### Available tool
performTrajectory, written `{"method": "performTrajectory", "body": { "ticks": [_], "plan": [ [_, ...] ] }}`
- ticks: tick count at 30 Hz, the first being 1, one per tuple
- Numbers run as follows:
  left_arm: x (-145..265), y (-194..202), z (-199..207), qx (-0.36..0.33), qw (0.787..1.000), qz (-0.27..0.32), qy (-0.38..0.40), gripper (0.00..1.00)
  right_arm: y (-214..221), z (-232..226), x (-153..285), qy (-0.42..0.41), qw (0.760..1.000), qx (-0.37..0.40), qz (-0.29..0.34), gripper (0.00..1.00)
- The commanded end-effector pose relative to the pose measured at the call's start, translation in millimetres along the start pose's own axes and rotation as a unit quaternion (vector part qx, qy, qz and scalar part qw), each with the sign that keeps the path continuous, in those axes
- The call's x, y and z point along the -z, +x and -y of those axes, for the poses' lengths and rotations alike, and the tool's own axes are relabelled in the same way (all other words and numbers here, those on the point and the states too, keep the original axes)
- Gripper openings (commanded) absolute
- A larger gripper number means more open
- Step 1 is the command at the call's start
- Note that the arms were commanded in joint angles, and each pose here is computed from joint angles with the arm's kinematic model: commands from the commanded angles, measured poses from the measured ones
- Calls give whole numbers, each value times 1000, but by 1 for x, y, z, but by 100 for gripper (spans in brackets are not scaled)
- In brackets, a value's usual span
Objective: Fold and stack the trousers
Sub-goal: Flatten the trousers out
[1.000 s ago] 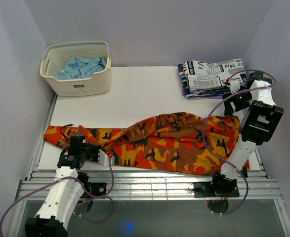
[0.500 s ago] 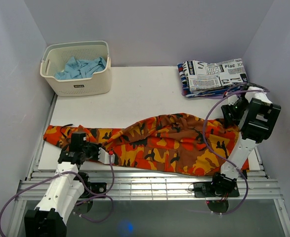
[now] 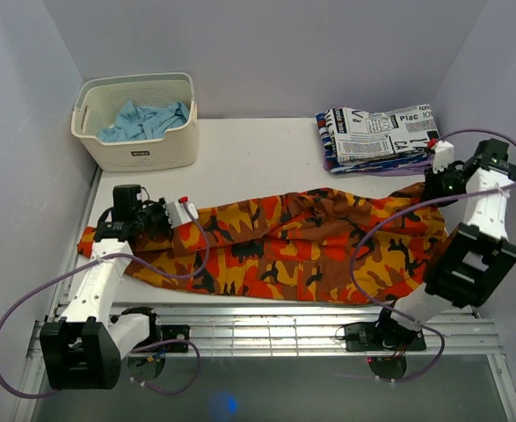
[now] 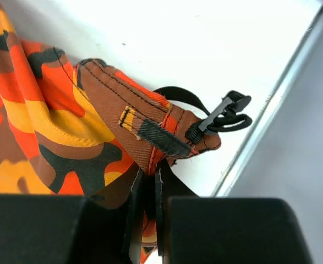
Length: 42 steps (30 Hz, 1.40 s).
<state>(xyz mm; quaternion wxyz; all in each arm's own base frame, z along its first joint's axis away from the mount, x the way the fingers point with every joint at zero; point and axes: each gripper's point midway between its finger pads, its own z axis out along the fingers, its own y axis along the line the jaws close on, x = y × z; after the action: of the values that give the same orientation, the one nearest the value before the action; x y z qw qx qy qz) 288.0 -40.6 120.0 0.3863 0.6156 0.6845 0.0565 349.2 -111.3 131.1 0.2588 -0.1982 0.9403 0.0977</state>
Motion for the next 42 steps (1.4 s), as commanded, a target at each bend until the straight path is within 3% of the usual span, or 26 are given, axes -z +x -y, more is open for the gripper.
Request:
{"method": "performTrajectory", "body": {
  "ticks": [1, 4, 6, 8, 9, 10, 11, 12, 13, 14, 17, 18, 21, 29, 31, 32, 33, 38, 39, 40, 42],
  "plan": [
    [31, 4, -56, 136, 988, 10, -73, 0, 2, -16, 45, 50, 980, 163, 104, 8],
    [46, 32, -46, 142, 987, 3, -75, 0, 54, -21, 42, 108, 951, 274, 97, 8],
    [47, 59, -22, 71, 994, -33, -78, 0, 86, -22, 32, 142, 925, 345, 74, 8],
    [37, 92, 24, 42, 996, -74, -40, 0, 116, -21, 16, 146, 906, 395, 36, 8],
    [30, 105, 48, 27, 996, -90, -11, 0, 132, -13, 13, 139, 914, 382, 4, 8],
    [25, 101, 54, 26, 997, -73, 7, 0, 142, -9, 13, 119, 926, 357, -22, 32],
    [25, 98, 53, 24, 998, -66, 9, 0, 141, -10, 17, 112, 932, 343, -26, 68],
    [26, 92, 51, 18, 998, -54, 10, 0, 135, -11, 24, 103, 940, 323, -23, 85],
    [27, 88, 52, 2, 999, -45, 12, 4, 119, -16, 40, 80, 953, 292, -8, 95],
    [27, 87, 54, -8, 999, -44, 15, 7, 113, -19, 46, 69, 957, 282, -1, 98],
    [28, 85, 57, -43, 998, -44, 10, 21, 88, -29, 60, 31, 968, 249, 28, 93],
    [29, 83, 56, -51, 998, -42, 5, 45, 82, -35, 65, 4, 974, 224, 25, 93],
    [34, 74, 50, -50, 998, -29, -11, 66, 70, -45, 55, -46, 980, 195, 5, 95],
    [57, 44, 15, 100, 995, 13, -18, 76, 47, -44, 7, -88, 990, 97, -58, 99],
    [63, 36, 5, 185, 982, 22, -13, 77, 55, -39, -16, -108, 987, 73, -94, 98],
    [65, 36, -3, 184, 983, 24, -15, 85, 58, -38, -21, -112, 986, 73, -103, 98],
    [66, 33, 0, 224, 974, 25, -2, 91, 61, -38, -25, -120, 983, 78, -112, 98],
    [65, 38, -24, 356, 933, 20, 44, 93, 60, -42, -39, -147, 973, 137, -115, 97],
    [66, 40, -19, 387, 919, 17, 68, 92, 61, -46, -38, -157, 968, 153, -118, 90],
    [75, 47, -38, 405, 912, 16, 54, 92, 61, -49, -37, -163, 966, 163, -120, 72],
    [70, 63, -34, 470, 877, 12, 101, 92, 55, -53, -31, -160, 962, 189, -113, 51]
  ]
}}
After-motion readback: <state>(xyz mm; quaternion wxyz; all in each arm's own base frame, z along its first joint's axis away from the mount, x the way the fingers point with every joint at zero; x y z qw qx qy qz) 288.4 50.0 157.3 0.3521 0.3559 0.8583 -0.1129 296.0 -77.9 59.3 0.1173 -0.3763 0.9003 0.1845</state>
